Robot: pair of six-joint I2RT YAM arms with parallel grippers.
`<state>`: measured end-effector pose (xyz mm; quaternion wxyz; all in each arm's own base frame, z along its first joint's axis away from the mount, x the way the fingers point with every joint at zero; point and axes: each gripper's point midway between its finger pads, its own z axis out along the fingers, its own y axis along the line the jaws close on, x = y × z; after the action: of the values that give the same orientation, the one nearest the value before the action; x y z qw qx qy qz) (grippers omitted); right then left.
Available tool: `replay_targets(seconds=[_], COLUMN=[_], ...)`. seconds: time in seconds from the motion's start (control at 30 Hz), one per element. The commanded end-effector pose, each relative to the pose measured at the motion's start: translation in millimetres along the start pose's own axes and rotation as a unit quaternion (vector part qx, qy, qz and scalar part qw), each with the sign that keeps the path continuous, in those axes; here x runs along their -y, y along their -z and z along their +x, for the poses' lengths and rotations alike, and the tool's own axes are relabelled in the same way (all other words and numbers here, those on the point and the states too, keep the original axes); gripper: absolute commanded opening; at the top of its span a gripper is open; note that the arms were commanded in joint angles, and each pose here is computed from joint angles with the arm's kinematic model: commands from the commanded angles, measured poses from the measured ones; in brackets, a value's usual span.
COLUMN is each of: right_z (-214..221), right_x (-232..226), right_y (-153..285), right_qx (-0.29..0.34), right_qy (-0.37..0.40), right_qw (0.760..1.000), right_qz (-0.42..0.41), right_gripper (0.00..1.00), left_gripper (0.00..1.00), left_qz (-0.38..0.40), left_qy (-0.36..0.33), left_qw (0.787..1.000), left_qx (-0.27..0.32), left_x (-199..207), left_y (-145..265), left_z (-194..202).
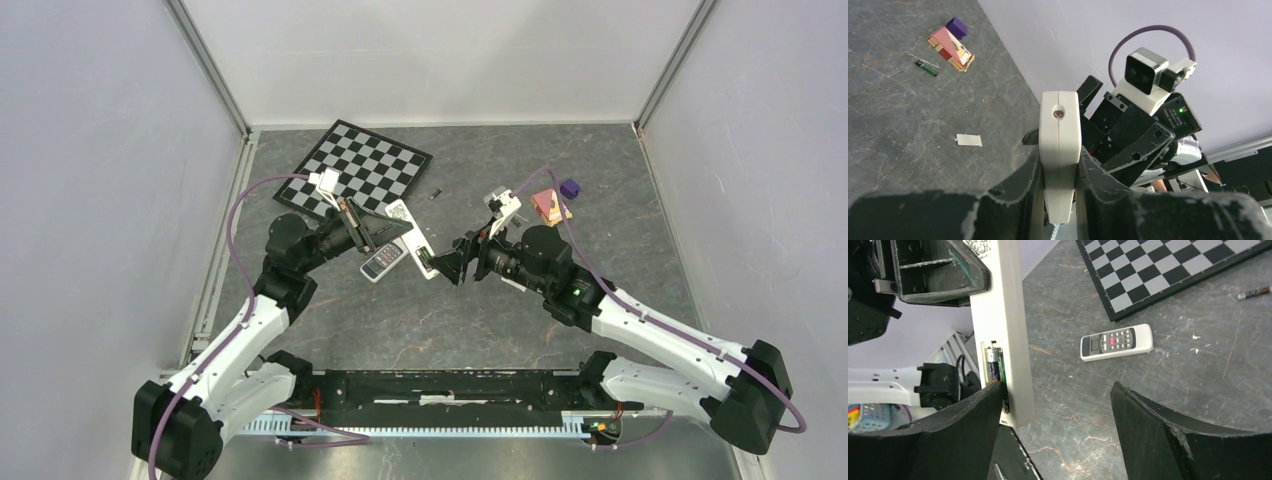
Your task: Load the batteries into the remote control
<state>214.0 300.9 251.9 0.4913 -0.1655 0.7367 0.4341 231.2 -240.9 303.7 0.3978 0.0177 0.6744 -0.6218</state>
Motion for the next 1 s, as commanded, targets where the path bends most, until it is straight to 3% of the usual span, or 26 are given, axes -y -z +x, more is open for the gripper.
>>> replay_targets(seconds=[0.0,0.2,0.4,0.63,0.8,0.97], right_z=[-7.5,-13.2,-20.9,40.4,78.3,104.8], right_x=[1.2,37.3,60.9,174.7,215.1,224.0], right_y=[-3.3,5.1,15.0,41.1,54.9,52.0], right_qx=[-0.024,-0.043,-0.046,-0.208,-0.307,-0.379], right_qy=[0.085,0.107,0.136,0.157,0.208,0.226], right_qw=[0.996,0.988,0.977,0.92,0.88,0.862], right_qz=[0.001,0.107,0.16,0.292,0.297,0.25], right_gripper=[0.83,0.77,0.79,0.8,0.81,0.8], left_gripper=[0.02,0.02,0.02,0.02,0.02,0.02], left_qz=[0.058,0.027,-0.108,-0.172,-0.178,-0.209], left_qy=[-0.055,-0.05,-0.046,-0.017,0.04,0.087], left_qw=[0.997,0.998,0.991,0.981,0.977,0.966], left_qx=[0.013,0.026,0.06,0.084,0.108,0.129], left_x=[37.6,21.5,-35.4,-76.5,-97.7,-128.4], left_y=[1.2,1.1,12.2,28.8,32.8,32.4], left_z=[-13.9,-14.6,-15.7,-1.7,11.1,29.3])
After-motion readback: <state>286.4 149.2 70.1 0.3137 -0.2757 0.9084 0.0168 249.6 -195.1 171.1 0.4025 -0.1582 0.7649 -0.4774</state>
